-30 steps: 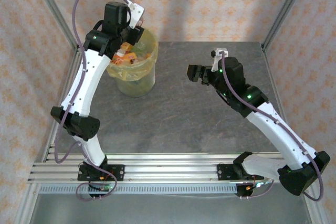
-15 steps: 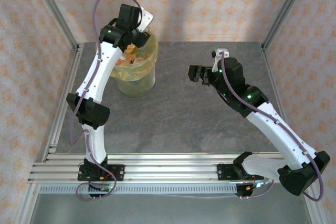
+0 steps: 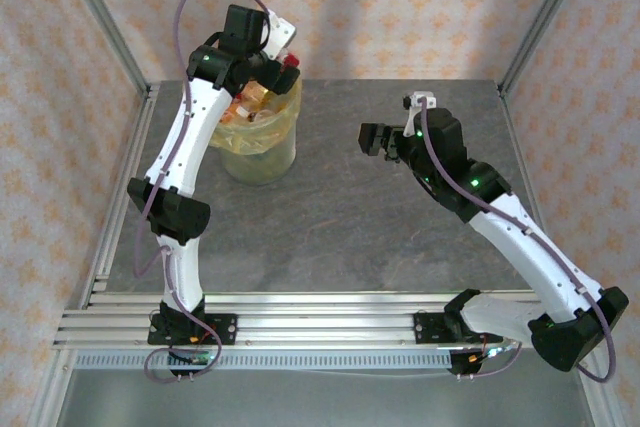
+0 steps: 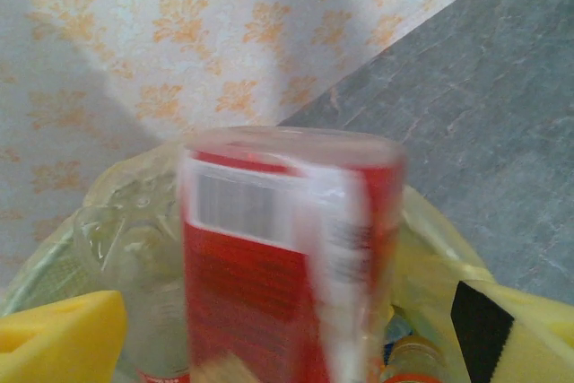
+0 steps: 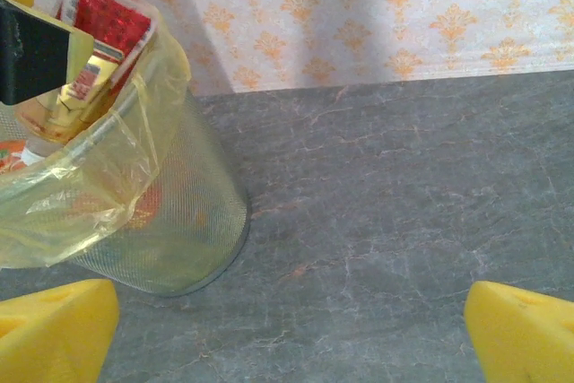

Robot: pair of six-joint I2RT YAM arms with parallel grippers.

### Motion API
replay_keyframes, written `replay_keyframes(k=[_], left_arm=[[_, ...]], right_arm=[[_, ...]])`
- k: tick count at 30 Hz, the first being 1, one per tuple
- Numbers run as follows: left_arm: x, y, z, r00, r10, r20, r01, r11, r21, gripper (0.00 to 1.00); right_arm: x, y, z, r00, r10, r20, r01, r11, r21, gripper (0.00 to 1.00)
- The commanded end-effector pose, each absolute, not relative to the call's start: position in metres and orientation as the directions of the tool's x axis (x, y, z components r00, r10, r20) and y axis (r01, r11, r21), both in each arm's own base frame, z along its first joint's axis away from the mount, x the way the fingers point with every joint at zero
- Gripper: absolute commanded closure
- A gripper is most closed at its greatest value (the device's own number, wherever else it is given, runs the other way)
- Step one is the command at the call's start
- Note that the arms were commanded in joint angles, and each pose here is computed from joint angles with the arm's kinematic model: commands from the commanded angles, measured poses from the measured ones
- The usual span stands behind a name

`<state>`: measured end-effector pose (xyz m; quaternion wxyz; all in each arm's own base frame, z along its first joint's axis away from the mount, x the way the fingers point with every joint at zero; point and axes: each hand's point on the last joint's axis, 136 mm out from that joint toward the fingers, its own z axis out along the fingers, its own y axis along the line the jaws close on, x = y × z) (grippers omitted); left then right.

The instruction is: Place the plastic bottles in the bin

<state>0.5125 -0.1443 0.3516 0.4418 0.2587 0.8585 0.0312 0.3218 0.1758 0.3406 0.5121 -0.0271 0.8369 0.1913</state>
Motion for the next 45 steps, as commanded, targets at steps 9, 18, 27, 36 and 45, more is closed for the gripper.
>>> replay_keyframes(k=[9, 18, 27, 36, 45], left_arm=[[0.516, -0.128, 0.349, -0.513, 0.474, -0.715, 0.360, 0.876, 0.323, 0.19], [0.521, -0.132, 0.322, -0.556, 0.482, -0.677, 0.383, 0.872, 0.306, 0.14], [0.527, -0.121, 0.299, -0.600, 0.510, -0.616, 0.367, 0.860, 0.354, 0.21], [0.527, -0.114, 0.308, -0.577, 0.559, -0.595, 0.367, 0.829, 0.423, 0.52], [0.516, -0.105, 0.366, -0.462, 0.630, -0.624, 0.343, 0.776, 0.530, 0.60]], right_arm=[[0.321, 0.174, 0.355, -0.453, 0.154, -0.878, -0.239, 0.928, 0.286, 0.01], [0.321, 0.176, 0.353, -0.457, 0.158, -0.875, -0.244, 0.924, 0.294, 0.01], [0.320, 0.174, 0.352, -0.457, 0.157, -0.876, -0.240, 0.926, 0.292, 0.01], [0.320, 0.174, 0.353, -0.453, 0.161, -0.877, -0.241, 0.925, 0.294, 0.01], [0.319, 0.172, 0.354, -0.448, 0.162, -0.879, -0.238, 0.926, 0.292, 0.01]])
